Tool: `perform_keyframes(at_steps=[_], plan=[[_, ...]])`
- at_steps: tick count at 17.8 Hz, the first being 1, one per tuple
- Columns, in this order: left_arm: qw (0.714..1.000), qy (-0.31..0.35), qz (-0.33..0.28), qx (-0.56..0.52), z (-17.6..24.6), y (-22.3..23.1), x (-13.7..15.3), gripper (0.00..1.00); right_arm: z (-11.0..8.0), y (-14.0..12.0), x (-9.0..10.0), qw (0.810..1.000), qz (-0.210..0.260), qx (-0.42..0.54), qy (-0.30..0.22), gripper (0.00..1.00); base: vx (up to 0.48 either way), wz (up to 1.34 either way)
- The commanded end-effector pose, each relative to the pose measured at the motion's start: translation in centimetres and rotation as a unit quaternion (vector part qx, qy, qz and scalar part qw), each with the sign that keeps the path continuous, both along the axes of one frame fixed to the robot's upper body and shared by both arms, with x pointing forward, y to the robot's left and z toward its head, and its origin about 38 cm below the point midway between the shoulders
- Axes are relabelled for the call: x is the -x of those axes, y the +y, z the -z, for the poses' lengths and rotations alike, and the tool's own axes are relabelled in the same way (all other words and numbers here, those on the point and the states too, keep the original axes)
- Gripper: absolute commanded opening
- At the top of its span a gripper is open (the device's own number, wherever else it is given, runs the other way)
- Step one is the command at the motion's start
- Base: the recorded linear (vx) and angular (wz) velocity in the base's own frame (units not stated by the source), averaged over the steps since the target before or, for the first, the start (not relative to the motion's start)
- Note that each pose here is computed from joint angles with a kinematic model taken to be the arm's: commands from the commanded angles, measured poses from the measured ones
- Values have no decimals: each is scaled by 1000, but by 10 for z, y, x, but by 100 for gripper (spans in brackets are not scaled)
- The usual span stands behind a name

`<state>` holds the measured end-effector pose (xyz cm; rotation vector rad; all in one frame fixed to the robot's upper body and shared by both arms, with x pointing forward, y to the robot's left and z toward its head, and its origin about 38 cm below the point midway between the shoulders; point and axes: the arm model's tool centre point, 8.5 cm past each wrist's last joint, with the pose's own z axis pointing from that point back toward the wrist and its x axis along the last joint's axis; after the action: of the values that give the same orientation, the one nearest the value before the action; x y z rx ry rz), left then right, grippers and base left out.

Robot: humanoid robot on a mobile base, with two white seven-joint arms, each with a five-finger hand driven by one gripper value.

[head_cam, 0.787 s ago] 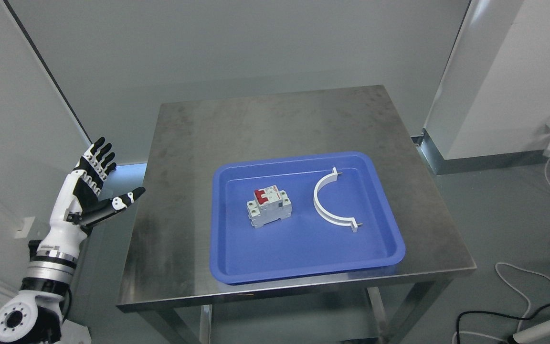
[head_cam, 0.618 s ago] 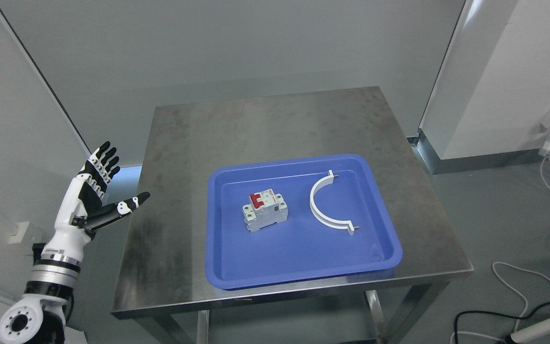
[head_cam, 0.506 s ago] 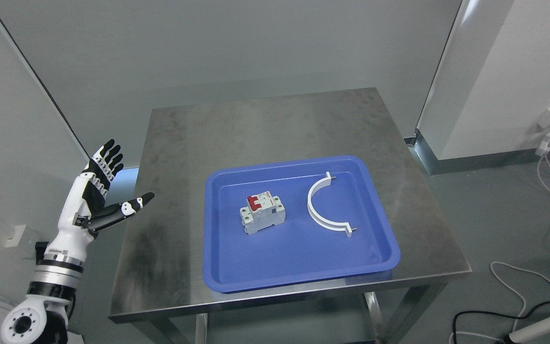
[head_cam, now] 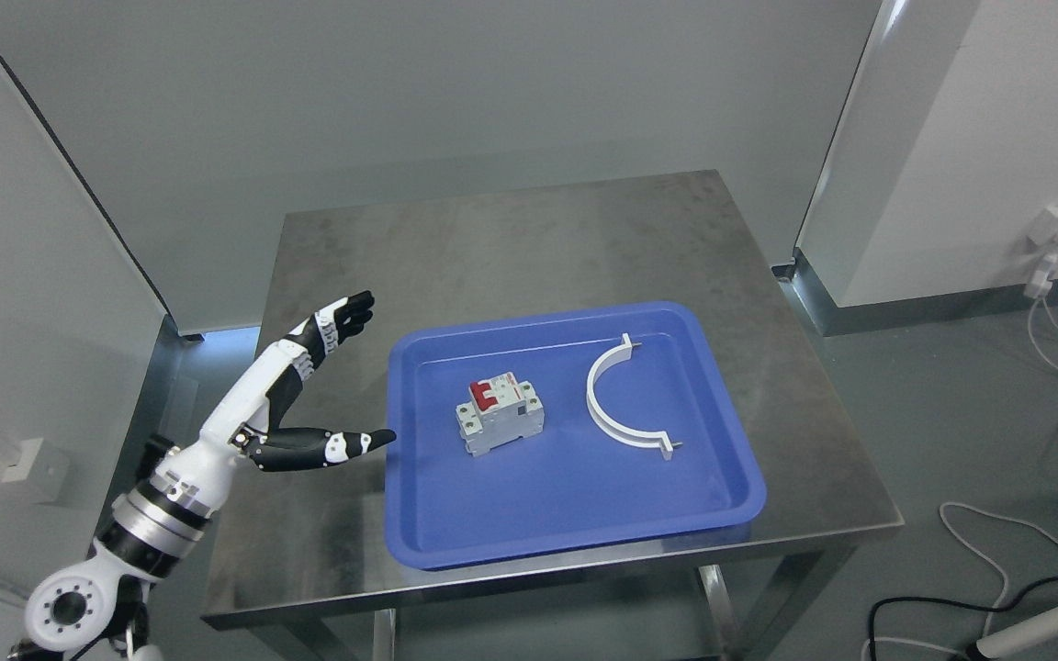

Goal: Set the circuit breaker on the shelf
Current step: 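Reach the left hand toward the grey circuit breaker in the blue tray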

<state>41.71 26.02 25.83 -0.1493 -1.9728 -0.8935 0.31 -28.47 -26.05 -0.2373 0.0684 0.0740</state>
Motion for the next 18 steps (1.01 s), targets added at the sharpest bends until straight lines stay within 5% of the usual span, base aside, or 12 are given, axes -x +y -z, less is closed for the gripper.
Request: perform_keyframes(at_steps=[1,7,12,18], plan=[[987,40,95,-124,-26,-62,-16,95,-1,-9,-15,997,-18,2,-69,100,0,0],[972,129,83,-177,-31,-81,-29,88,-1,-9,-15,997,-18,2,-69,100,0,0],[962,133,117,-210,-25,-105,-25,88,-1,-9,-15,997,-18,2,-69,100,0,0],[948,133,53,-284,-5,-115,-31,88,-1,-9,-15,997,-18,2,-69,100,0,0]])
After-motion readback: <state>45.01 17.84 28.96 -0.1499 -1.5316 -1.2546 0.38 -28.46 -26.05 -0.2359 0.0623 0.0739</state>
